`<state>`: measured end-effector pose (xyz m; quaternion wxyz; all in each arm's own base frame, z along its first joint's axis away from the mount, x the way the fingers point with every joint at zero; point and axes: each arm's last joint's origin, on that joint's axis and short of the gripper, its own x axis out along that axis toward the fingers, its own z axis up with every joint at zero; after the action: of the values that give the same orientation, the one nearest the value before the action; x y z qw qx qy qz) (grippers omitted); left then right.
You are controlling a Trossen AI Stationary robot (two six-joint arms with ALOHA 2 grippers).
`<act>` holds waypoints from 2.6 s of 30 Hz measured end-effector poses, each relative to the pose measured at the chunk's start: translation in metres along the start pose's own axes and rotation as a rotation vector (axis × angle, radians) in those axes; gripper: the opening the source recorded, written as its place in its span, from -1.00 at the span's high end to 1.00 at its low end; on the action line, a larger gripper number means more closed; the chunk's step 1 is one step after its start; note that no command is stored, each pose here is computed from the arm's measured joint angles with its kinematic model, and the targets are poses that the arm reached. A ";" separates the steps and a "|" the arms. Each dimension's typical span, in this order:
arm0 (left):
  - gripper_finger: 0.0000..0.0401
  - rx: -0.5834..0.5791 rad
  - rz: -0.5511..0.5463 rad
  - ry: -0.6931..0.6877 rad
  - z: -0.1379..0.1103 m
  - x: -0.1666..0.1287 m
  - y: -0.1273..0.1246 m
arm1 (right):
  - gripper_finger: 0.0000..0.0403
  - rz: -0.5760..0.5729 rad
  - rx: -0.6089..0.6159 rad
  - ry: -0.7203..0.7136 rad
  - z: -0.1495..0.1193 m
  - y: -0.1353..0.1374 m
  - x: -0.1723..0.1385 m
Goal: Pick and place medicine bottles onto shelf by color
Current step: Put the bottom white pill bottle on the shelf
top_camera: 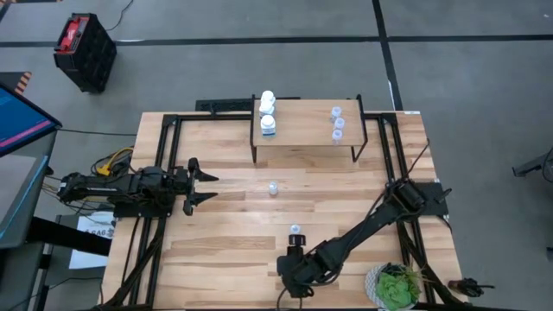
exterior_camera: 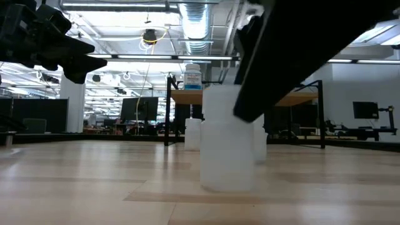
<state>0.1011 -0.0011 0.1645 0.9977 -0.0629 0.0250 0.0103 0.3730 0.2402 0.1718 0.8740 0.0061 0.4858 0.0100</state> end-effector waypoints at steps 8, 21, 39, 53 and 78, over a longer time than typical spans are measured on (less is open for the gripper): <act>-0.19 0.000 -0.001 -0.001 0.000 0.000 0.000 | -0.18 0.023 0.018 -0.019 0.005 -0.003 0.000; -0.19 0.000 -0.003 -0.001 0.000 0.000 0.000 | -0.06 0.011 0.055 -0.023 0.011 -0.013 0.003; -0.19 0.000 -0.003 -0.001 0.000 0.000 0.000 | 0.34 0.016 0.114 -0.098 0.038 -0.046 -0.055; -0.19 0.000 -0.003 -0.001 0.000 0.000 0.000 | 0.32 -0.262 0.206 -0.361 0.065 -0.191 -0.207; -0.19 0.000 -0.004 -0.001 0.000 0.000 0.000 | 0.31 -0.402 0.492 -0.160 0.025 -0.449 -0.179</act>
<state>0.1011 -0.0012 0.1645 0.9977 -0.0628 0.0246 0.0085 0.3052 -0.2133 0.3280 0.8661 0.1220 0.3949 -0.2810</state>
